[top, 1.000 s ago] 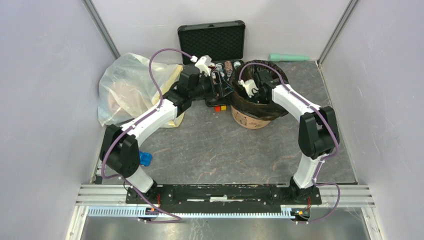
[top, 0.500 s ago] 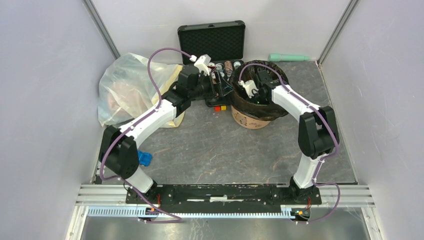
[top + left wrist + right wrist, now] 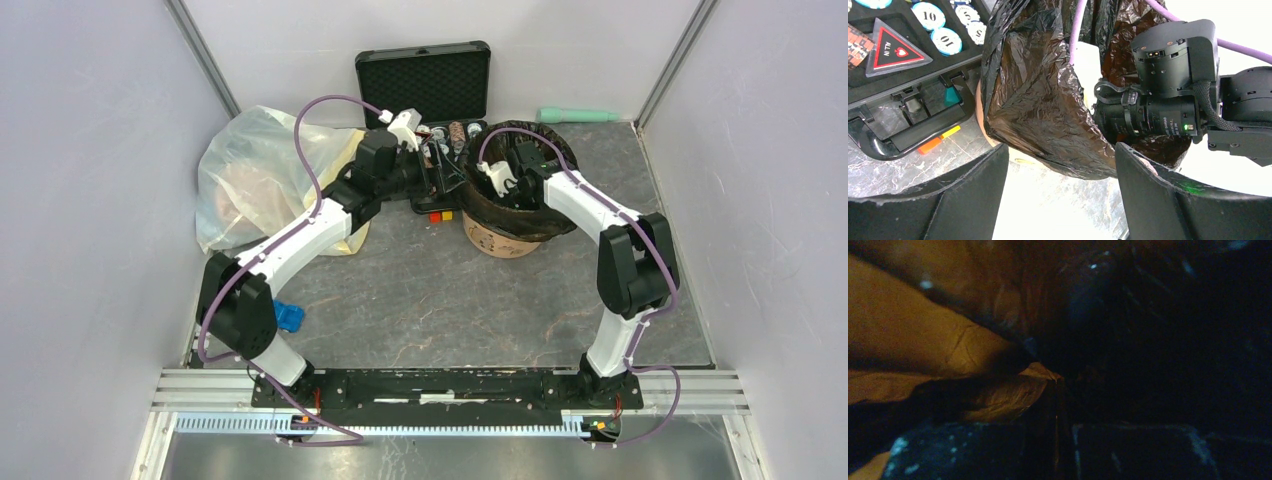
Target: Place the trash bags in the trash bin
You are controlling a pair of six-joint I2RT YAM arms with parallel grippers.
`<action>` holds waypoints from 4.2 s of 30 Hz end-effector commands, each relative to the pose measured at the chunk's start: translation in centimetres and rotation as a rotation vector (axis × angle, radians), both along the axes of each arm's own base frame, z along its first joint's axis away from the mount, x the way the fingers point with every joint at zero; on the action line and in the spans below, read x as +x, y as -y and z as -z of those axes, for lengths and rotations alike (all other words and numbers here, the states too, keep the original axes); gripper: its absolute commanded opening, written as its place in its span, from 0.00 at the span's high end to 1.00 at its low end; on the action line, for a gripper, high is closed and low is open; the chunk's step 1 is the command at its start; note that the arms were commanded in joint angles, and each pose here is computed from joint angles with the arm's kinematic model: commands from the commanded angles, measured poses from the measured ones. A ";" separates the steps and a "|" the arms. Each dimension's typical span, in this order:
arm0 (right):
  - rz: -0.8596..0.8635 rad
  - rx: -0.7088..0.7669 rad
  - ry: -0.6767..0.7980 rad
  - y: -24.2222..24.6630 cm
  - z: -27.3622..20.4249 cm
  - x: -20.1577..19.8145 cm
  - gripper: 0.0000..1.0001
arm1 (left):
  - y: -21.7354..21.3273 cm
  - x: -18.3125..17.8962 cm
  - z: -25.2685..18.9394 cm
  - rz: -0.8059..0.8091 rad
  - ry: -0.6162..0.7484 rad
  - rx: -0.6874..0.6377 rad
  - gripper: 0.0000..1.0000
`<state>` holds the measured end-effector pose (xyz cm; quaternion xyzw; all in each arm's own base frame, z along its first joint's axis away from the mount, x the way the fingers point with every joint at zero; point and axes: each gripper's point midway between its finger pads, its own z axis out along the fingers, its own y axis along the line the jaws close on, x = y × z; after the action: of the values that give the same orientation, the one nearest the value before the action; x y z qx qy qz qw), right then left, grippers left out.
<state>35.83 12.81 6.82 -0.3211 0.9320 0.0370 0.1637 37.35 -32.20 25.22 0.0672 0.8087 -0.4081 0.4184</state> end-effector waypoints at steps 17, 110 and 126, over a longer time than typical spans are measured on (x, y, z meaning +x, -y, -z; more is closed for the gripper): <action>-0.016 0.007 0.009 -1.0 -2.8 3.0 1.00 | 1.2 1.0 -2.7 0.031 0.065 -0.016 0.16; -0.299 0.313 0.500 -6.8 -21.2 -7.6 0.02 | -9.5 -10.3 -4.2 -0.101 0.195 0.089 0.14; -0.306 0.170 0.434 -8.4 -16.7 -3.6 0.44 | -13.7 -13.5 -2.3 -0.170 0.208 0.163 0.13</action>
<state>30.95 20.54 21.54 -0.4452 0.8235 0.0749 0.3436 24.14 -19.47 27.99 0.0597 0.7920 -0.3218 0.5154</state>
